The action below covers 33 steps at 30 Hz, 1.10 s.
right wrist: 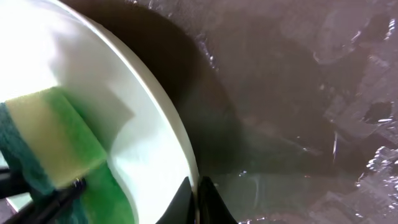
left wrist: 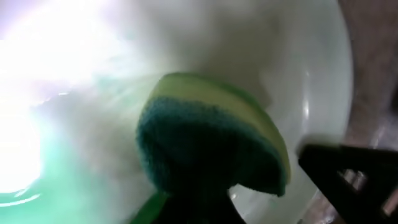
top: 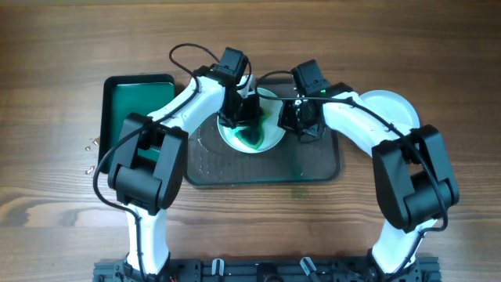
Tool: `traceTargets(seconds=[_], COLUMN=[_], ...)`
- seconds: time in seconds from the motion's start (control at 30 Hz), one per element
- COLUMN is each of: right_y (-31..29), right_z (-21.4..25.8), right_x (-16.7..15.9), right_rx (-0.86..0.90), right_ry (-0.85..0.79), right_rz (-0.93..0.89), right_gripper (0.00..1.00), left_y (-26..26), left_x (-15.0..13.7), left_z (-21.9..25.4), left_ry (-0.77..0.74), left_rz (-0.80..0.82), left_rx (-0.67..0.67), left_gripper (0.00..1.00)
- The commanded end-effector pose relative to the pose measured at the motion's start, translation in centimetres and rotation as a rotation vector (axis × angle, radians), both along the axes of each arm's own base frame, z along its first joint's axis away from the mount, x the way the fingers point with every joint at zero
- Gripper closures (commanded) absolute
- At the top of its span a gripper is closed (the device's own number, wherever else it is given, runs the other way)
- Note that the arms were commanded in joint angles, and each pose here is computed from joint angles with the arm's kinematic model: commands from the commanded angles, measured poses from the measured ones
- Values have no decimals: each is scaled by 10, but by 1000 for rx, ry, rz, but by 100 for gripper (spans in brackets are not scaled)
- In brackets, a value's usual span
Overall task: Clean dirty plates on tray and stack at the side
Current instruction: 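Scrub the held plate with the sponge in the left gripper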
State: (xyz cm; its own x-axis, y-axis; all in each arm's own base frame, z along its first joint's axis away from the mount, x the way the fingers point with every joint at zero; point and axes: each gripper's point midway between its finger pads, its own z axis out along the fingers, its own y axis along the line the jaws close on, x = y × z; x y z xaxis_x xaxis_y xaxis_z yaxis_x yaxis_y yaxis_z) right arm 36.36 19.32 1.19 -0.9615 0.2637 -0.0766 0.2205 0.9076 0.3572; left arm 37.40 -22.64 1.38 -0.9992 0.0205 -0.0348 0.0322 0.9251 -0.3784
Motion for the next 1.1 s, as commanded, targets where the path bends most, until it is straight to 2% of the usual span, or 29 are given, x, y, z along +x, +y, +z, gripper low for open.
traceTargets(seconds=[0.0, 0.07, 0.13, 0.2, 0.27, 0.37, 0.5, 0.63, 0.7, 0.8, 0.87, 0.9, 1.0, 1.07], right_y=[3, 3, 3, 3, 3, 3, 3, 3, 3, 3, 3, 3, 3, 4], right_z=[0, 0, 0, 0, 0, 0, 0, 0, 0, 0, 0, 0, 0, 0], right_x=[1, 1, 1, 1, 1, 1, 1, 1, 1, 1, 1, 1, 1, 1], right_rx=[13, 13, 13, 13, 13, 13, 12, 15, 15, 15, 15, 15, 15, 18], right_ry=[0, 0, 0, 0, 0, 1, 0, 0, 0, 0, 0, 0, -1, -1], right_rz=[0, 0, 0, 0, 0, 0, 4, 8, 9, 9, 9, 9, 12, 13], right_gripper=[96, 96, 95, 96, 96, 95, 96, 96, 96, 96, 96, 96, 96, 96], left_y=[75, 84, 76, 52, 6, -26, -22, 15, 42, 74, 76, 72, 59, 45], left_x=[27, 26, 17, 2, -18, -23, 2, 35, 49, 58, 47, 33, -13, -32], left_z=[-5, -2, -4, -5, 5, 18, 13, 4, 3, 7, 4, 0, -6, -4], left_ry=[-95, -103, -55, 25, 114, 104, -19, -146, -218, -272, -227, -161, 46, 130], left_rz=[219, 222, 206, 147, 10, -91, -78, 42, 111, 213, 201, 178, 109, 44], left_rx=[408, 469, 426, 301, 47, -121, -54, 169, 321, 490, 496, 475, 390, 303], left_gripper=[96, 96, 96, 96, 96, 96, 96, 96, 96, 96, 96, 96, 96, 96])
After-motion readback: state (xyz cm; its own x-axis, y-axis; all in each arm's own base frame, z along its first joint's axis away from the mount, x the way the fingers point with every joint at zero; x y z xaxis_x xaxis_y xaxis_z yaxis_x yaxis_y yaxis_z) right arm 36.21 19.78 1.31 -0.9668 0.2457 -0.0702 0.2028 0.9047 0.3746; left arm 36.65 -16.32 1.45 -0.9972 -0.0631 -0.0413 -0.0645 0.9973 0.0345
